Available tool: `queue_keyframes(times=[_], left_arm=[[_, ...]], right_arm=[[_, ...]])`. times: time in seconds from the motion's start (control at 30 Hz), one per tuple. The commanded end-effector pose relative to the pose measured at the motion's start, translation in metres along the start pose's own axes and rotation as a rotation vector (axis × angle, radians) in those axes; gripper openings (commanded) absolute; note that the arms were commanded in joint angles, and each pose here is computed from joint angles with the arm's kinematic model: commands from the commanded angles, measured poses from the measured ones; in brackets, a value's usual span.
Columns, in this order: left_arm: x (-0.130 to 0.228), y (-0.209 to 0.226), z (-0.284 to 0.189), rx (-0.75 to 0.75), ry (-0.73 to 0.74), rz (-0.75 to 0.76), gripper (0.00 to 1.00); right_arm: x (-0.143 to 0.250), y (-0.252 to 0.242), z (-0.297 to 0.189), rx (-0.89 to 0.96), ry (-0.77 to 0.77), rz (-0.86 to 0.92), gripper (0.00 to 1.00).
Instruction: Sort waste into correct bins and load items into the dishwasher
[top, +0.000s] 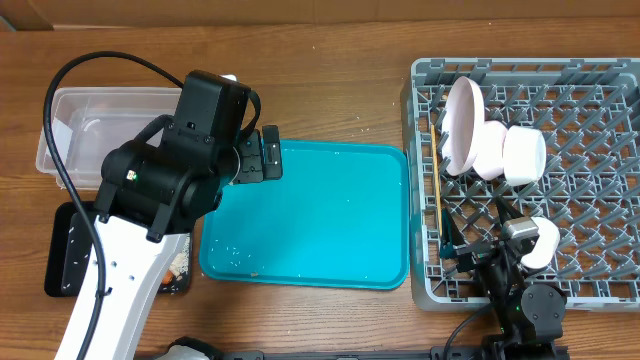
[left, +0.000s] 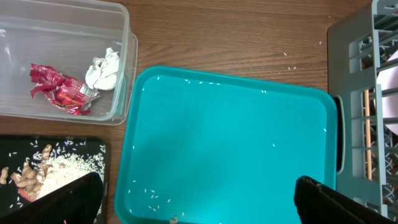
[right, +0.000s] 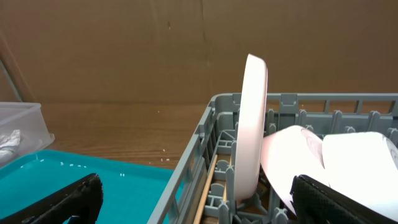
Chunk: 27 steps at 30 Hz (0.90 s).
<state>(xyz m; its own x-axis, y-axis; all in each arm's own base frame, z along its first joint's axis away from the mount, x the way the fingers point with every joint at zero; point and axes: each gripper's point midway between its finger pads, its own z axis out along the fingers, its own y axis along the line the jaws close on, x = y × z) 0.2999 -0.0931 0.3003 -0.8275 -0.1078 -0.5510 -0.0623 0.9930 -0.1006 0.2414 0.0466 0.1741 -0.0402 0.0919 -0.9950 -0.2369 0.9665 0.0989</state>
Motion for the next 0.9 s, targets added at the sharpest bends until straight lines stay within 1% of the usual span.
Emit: queue_keyframes(times=[0.0,0.67,0.7,0.8,0.87], left_arm=[[-0.002,0.000,0.001,-0.013,-0.006,0.022,1.00],[-0.002,0.000,0.001,-0.013,-0.007,0.022,1.00],[-0.003,0.002,0.000,-0.024,-0.011,0.023,1.00],[-0.010,0.019,-0.003,-0.118,-0.060,0.022,1.00],[-0.009,0.023,-0.006,-0.128,-0.069,0.020,1.00]], right_arm=[[0.000,-0.001,0.000,0.005,-0.013,-0.002,1.00],[0.000,-0.001,0.000,0.005,-0.013,-0.002,1.00],[0.000,-0.001,0.000,0.005,-0.012,-0.002,1.00],[0.000,-0.001,0.000,0.005,-0.013,-0.002,1.00],[0.000,-0.001,0.000,0.005,-0.013,-0.002,1.00]])
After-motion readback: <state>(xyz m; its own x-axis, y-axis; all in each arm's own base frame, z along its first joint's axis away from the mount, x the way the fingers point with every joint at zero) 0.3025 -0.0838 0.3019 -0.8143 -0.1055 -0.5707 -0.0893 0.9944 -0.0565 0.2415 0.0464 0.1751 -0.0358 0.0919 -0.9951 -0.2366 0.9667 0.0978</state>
